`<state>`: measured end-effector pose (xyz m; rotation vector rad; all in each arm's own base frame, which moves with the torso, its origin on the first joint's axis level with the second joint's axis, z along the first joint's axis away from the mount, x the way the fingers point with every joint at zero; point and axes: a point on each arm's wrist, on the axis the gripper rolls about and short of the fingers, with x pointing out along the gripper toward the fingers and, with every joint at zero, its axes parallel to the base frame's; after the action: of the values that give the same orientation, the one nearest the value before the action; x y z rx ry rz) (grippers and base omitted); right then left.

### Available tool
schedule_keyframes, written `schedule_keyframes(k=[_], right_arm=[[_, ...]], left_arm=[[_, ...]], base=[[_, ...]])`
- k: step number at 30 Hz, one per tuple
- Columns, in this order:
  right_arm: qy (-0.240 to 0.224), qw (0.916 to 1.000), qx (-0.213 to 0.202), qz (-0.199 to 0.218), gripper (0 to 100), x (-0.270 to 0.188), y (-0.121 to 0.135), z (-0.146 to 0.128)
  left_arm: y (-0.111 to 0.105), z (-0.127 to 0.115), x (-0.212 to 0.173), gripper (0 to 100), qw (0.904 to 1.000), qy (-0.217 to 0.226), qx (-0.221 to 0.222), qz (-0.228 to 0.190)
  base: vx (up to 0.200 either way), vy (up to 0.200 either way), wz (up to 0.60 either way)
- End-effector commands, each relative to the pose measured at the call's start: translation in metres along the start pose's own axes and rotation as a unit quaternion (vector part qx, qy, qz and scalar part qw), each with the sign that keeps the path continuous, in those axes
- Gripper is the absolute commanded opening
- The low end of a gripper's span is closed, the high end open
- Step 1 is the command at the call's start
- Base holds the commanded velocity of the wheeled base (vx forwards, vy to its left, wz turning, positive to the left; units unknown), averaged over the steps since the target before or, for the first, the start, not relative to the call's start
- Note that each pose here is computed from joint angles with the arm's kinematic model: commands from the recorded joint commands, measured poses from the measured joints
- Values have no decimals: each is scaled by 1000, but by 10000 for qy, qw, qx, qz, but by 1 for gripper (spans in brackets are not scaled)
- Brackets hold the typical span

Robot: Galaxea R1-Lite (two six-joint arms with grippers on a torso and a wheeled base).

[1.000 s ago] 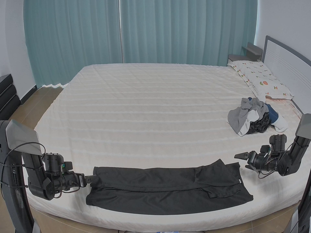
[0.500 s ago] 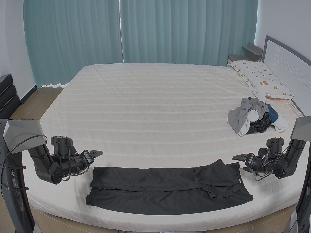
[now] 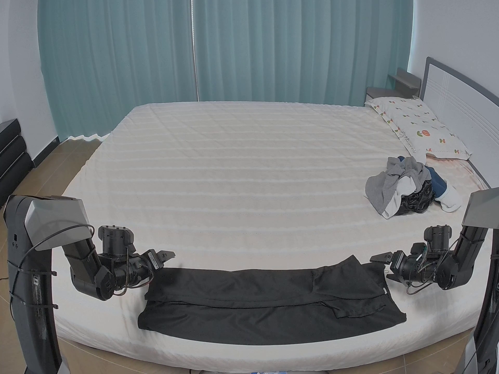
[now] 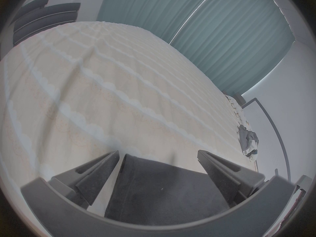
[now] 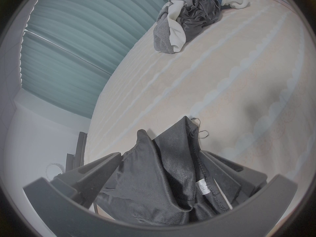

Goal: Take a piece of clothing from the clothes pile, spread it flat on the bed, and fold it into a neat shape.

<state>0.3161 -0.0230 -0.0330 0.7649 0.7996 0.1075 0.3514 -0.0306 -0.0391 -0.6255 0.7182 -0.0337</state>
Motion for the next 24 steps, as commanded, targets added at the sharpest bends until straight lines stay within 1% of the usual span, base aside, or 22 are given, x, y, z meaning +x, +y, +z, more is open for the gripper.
schedule_keyframes(k=[1,7,11,14,15,17,22,24], right_arm=[[22,10000,-1,-13,100,0,-1,-1],[28,10000,-13,-17,100,1,-1,-1],[27,10000,-6,-44,100,2,-2,-2],[-64,10000,-56,8,100,3,-3,-2],[-75,9999,-67,13,100,3,-2,-2],[-190,9998,-104,24,100,7,-5,-3],[-414,9985,-231,-266,100,18,-6,-9],[-466,9982,-257,-276,100,21,-5,-9]], left_arm=[[5,-4,2,100,9999,79,-43,101],[6,-8,1,100,9998,142,-49,134],[6,-8,2,100,9997,80,-14,225],[7,-9,1,100,9996,90,-10,250],[7,-9,1,0,9996,90,-10,250],[7,-9,1,0,9996,90,-17,250],[7,-8,2,0,9997,63,-18,248],[8,-8,1,0,9996,61,-29,261]], base=[[0,0,0],[0,0,0],[0,0,0],[0,0,0],[0,0,0],[0,0,0],[0,0,0],[0,0,0]])
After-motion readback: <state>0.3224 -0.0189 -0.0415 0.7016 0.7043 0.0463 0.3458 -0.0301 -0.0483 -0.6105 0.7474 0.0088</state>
